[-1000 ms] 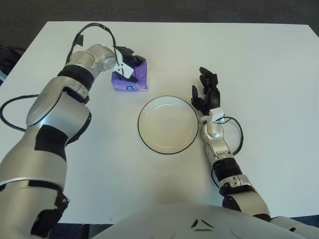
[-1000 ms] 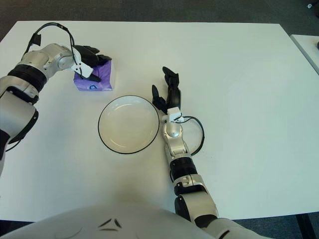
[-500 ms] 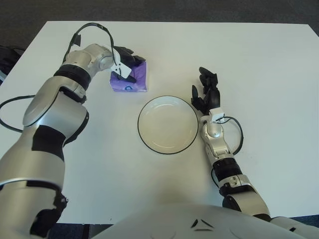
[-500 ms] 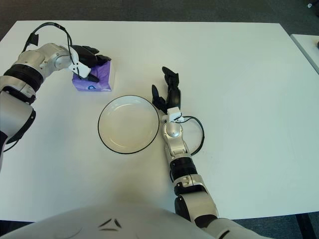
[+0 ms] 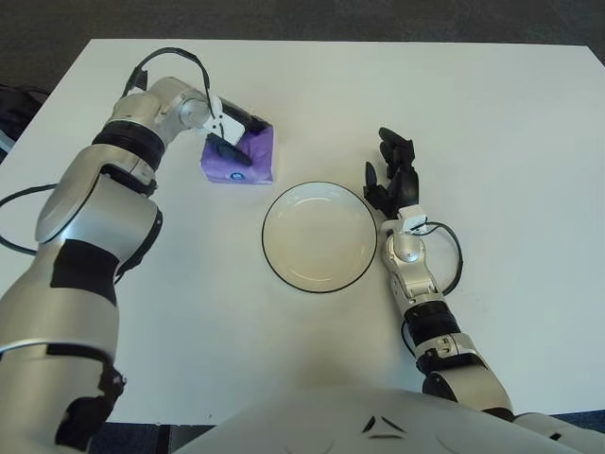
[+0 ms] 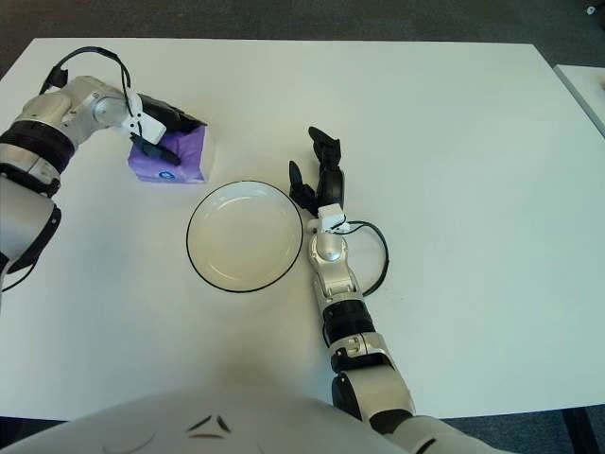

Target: Put the tissue paper into the plate.

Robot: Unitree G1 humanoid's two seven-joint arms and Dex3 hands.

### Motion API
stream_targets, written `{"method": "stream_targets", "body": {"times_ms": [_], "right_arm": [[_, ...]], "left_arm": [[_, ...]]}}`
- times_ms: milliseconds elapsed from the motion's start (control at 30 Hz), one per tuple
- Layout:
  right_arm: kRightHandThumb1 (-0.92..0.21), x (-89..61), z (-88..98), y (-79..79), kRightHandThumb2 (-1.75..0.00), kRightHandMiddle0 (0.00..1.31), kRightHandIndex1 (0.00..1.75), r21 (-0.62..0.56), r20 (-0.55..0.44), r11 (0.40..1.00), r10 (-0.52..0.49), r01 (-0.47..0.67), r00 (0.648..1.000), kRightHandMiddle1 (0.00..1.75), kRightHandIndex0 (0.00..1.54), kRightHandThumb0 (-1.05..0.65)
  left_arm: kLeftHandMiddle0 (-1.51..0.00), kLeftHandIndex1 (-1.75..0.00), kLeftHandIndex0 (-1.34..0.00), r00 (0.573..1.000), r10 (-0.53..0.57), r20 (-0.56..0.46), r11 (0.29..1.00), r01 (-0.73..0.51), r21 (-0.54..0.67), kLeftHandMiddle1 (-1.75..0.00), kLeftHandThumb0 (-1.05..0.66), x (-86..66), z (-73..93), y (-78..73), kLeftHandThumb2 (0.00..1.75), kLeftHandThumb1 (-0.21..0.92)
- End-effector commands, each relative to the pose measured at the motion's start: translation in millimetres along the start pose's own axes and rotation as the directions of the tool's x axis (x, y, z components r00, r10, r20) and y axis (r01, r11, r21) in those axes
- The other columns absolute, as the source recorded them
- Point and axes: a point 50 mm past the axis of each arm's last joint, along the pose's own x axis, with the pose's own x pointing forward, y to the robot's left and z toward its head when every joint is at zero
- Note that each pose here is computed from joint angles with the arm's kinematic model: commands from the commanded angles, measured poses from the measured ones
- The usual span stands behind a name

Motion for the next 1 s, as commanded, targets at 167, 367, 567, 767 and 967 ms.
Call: {"method": "stream_targets", "body": {"times_ms": [167, 367, 567, 767, 967], "right_arm": [[-0.92, -71.5, -71.9, -23.6, -0.62, 0.0, 0.52, -0.094, -0.385, 0.995, -0.048, 0.013, 0.922, 0.84, 0.21, -0.68], [-0.92, -72.2, -71.6, -24.0, -0.63, 0.0, 0.52, -0.093, -0.385, 0.996, -0.048, 0.013, 0.922, 0.83, 0.21, -0.67], [-0.92, -73.0, -71.1, -24.3, -0.63, 0.0, 0.53, -0.091, -0.385, 0.996, -0.048, 0.014, 0.922, 0.83, 0.21, -0.66], [-0.92, -73.6, -70.4, -24.2, -0.63, 0.0, 0.53, -0.086, -0.385, 0.996, -0.048, 0.016, 0.922, 0.83, 0.21, -0.66], [-0.92, -74.1, -69.8, -23.8, -0.63, 0.0, 0.53, -0.083, -0.386, 0.996, -0.047, 0.016, 0.921, 0.83, 0.21, -0.66]], "left_arm": [[0.0, 0.0, 0.0, 0.946, -0.324, -0.017, 0.946, 0.323, -0.039, 0.0, -1.05, 13.9, -2.7, -55.1, 0.12, 0.9], [0.0, 0.0, 0.0, 0.952, -0.303, -0.045, 0.953, 0.301, -0.041, 0.0, -1.05, 14.2, -4.3, -55.0, 0.13, 0.92], [0.0, 0.0, 0.0, 0.955, -0.295, -0.044, 0.955, 0.293, -0.038, 0.0, -1.05, 13.6, -4.4, -55.4, 0.14, 0.92], [0.0, 0.0, 0.0, 0.955, -0.293, -0.033, 0.955, 0.291, -0.05, 0.0, -1.05, 12.5, -5.3, -56.6, 0.15, 0.92], [0.0, 0.0, 0.0, 0.954, -0.299, -0.02, 0.953, 0.297, -0.064, 0.0, -1.05, 12.0, -5.4, -58.0, 0.16, 0.92]]}}
